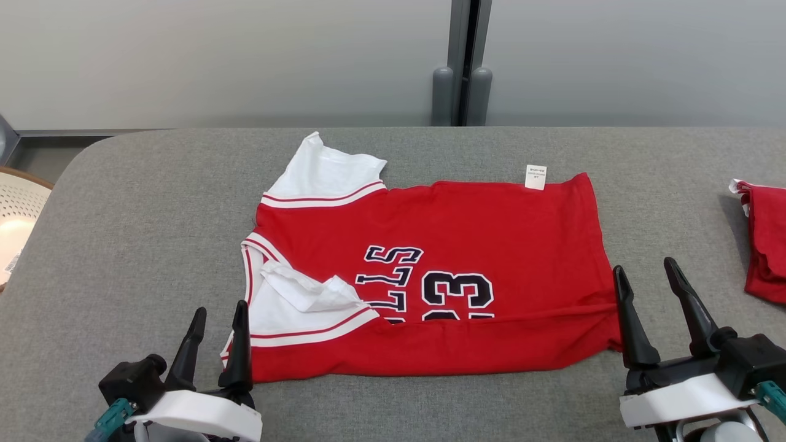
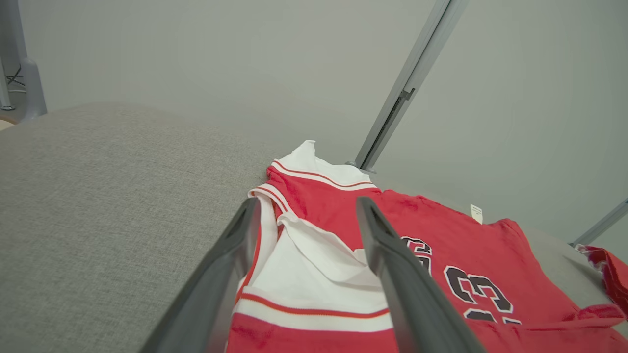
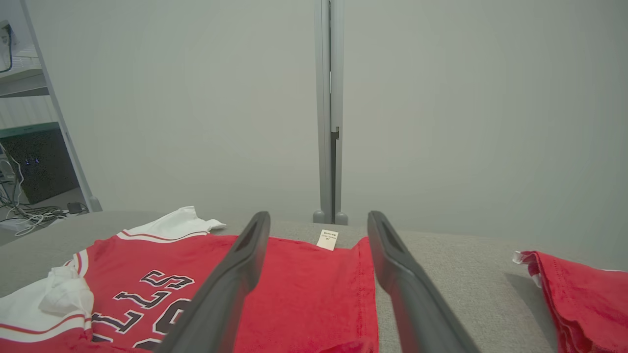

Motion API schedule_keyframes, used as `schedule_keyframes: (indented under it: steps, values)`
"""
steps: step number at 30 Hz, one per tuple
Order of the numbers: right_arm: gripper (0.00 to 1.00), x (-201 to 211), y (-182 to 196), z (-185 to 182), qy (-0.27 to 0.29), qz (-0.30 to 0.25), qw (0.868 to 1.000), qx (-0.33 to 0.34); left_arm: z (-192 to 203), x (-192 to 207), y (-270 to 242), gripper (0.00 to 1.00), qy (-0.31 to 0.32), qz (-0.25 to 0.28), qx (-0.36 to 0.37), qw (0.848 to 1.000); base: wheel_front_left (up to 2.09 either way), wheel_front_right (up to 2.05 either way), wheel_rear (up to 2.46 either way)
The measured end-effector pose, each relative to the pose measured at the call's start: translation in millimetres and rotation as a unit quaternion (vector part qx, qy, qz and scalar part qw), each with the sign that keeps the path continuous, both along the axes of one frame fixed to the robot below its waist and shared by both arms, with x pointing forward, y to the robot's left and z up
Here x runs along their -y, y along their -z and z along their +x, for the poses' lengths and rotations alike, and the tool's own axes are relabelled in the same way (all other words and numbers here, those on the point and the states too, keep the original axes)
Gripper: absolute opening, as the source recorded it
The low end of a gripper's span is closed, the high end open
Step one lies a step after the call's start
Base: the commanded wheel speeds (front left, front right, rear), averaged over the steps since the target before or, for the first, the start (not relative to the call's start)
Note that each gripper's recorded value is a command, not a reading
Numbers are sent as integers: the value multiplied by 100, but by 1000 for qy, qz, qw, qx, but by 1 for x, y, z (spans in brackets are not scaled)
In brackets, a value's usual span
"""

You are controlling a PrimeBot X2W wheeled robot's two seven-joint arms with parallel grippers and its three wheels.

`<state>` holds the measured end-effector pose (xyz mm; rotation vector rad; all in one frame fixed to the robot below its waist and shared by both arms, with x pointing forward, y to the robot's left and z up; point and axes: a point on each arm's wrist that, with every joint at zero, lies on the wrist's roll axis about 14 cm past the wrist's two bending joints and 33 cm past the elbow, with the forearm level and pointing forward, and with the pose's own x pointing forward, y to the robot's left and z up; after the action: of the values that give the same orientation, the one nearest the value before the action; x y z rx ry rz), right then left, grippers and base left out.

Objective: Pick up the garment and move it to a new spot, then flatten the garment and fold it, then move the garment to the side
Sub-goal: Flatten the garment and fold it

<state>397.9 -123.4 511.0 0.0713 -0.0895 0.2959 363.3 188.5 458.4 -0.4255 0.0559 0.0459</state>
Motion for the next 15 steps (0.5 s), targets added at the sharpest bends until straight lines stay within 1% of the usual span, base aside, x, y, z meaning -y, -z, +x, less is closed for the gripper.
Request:
schedule_keyframes:
  steps: [3, 7, 11, 15]
  values:
    - [100, 0, 3, -3, 1, -1, 1000, -4, -3, -2, 9, 100, -2, 11, -15, 1000, 0, 0, 0]
    - [100, 4, 1, -5, 9, 2, 1000, -2, -10, -6, 31, 100, -8, 26, -54, 998, 0, 0, 0]
    - [100, 8, 0, -7, 14, 1, 1000, -1, -20, -4, 67, 100, -10, 51, -123, 991, 0, 0, 0]
    - [100, 12, 3, -9, 21, 0, 1000, -6, -22, -4, 85, 100, -14, 61, -161, 985, 0, 0, 0]
